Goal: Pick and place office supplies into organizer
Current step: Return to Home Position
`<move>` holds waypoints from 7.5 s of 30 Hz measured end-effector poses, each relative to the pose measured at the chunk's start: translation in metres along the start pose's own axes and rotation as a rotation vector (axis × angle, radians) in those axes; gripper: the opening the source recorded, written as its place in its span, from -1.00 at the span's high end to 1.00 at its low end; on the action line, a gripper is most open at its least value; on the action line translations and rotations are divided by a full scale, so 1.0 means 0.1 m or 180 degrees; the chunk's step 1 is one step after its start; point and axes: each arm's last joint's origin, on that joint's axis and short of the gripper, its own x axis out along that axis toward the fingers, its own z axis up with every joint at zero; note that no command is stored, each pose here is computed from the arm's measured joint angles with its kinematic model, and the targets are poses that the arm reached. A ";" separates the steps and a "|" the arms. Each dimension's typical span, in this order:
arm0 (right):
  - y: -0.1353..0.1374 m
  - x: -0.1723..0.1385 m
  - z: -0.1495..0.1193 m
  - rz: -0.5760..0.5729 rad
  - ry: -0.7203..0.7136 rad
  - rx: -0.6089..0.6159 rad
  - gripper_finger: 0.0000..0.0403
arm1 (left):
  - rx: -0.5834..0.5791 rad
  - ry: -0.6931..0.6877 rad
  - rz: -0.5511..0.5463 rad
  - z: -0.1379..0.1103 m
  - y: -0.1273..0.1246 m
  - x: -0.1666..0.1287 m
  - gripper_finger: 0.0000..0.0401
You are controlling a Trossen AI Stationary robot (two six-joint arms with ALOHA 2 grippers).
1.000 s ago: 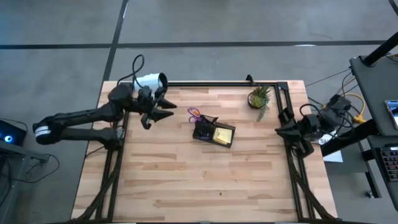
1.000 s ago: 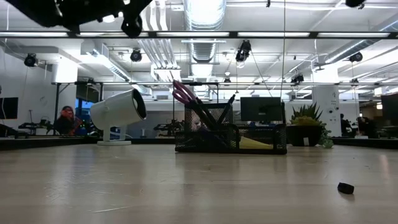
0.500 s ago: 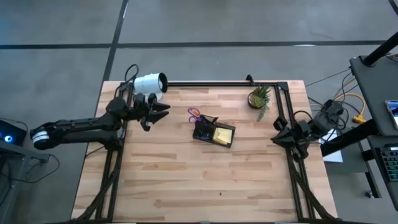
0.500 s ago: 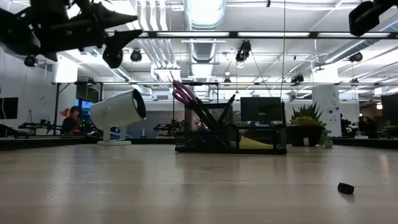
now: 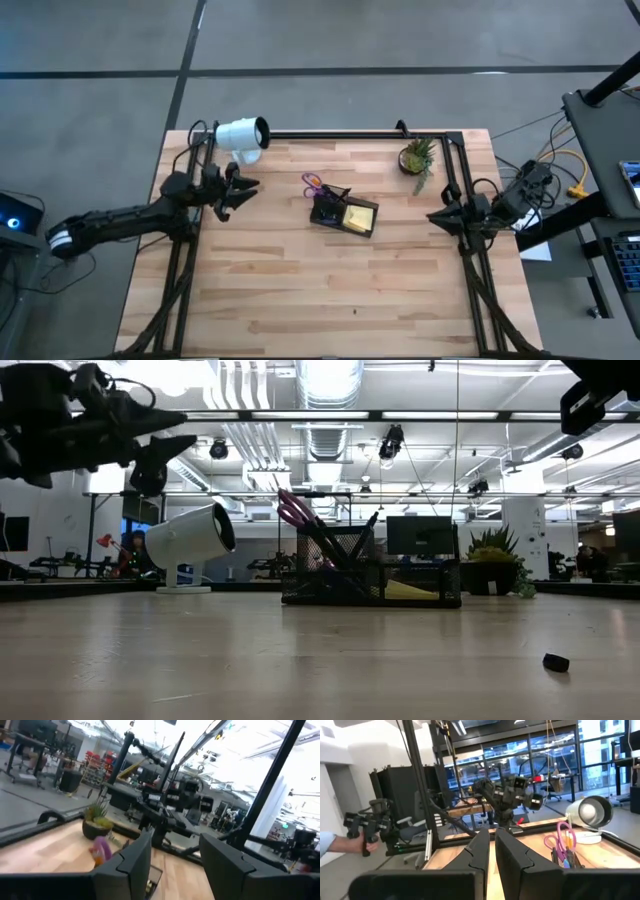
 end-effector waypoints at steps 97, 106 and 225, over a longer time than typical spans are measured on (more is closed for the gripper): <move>-0.40 0.16 -0.55 -0.1333 0.0242 -0.0479 0.89 | -0.0436 0.0832 -0.1011 -0.27 -0.47 -0.25 0.24; -0.40 0.16 -0.55 -0.1330 0.0238 -0.0464 0.89 | -0.0448 0.0880 -0.1022 -0.28 -0.47 -0.24 0.24; -0.46 0.17 -0.51 -0.0110 0.0337 -0.1068 0.89 | -0.0478 0.1021 -0.0969 -0.32 -0.46 -0.22 0.24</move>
